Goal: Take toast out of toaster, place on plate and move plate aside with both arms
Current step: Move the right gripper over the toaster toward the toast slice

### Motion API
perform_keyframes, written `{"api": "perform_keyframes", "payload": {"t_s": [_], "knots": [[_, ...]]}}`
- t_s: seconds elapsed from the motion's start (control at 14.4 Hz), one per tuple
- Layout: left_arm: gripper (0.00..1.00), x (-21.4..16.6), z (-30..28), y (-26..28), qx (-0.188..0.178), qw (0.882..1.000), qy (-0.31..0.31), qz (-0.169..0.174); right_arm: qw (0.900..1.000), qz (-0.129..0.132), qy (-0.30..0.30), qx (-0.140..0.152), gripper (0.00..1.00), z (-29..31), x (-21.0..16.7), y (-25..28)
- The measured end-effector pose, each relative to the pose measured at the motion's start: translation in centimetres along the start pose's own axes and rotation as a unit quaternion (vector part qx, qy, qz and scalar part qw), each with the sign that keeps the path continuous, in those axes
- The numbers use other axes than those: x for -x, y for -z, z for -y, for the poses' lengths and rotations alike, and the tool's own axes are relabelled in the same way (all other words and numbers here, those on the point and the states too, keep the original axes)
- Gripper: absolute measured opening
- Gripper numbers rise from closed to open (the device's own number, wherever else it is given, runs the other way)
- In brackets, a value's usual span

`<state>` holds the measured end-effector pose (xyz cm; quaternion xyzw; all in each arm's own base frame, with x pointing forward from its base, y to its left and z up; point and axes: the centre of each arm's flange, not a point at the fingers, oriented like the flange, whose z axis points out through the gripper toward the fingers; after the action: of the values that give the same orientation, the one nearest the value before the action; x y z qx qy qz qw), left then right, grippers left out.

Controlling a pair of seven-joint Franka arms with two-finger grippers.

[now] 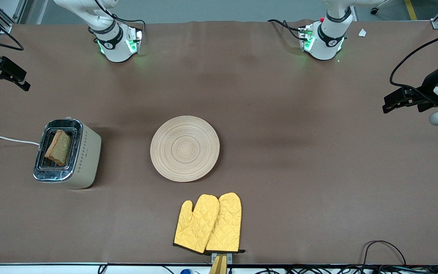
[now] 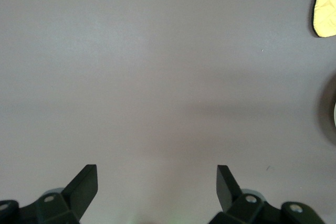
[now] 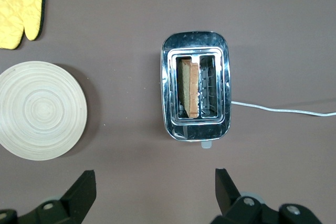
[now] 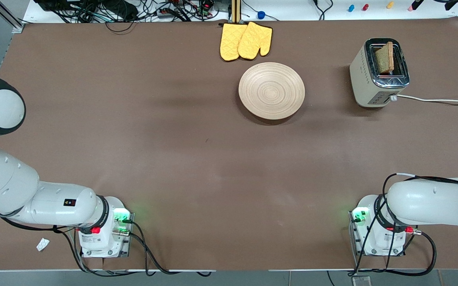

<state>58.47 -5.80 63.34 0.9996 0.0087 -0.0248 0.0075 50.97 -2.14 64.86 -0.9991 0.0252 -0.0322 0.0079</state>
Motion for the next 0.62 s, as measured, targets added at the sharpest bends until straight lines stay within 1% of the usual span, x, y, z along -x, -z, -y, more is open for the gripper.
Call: {"api": "perform_keyframes", "payload": {"t_s": [0.14, 0.28, 0.62], "knots": [[1.00, 0.0, 0.0, 0.0, 0.000, 1.000, 0.000, 0.000, 1.000, 0.014, -0.003, 0.000, 1.00, -0.3, -1.3, -2.1], [1.00, 0.0, 0.0, 0.0, 0.000, 1.000, 0.000, 0.001, 1.000, 0.020, -0.006, 0.001, 1.00, -0.7, -2.9, -4.4], [1.00, 0.0, 0.0, 0.0, 0.000, 1.000, 0.000, 0.001, 0.999, 0.039, -0.015, -0.003, 1.00, -2.5, -5.3, -8.9]]}}
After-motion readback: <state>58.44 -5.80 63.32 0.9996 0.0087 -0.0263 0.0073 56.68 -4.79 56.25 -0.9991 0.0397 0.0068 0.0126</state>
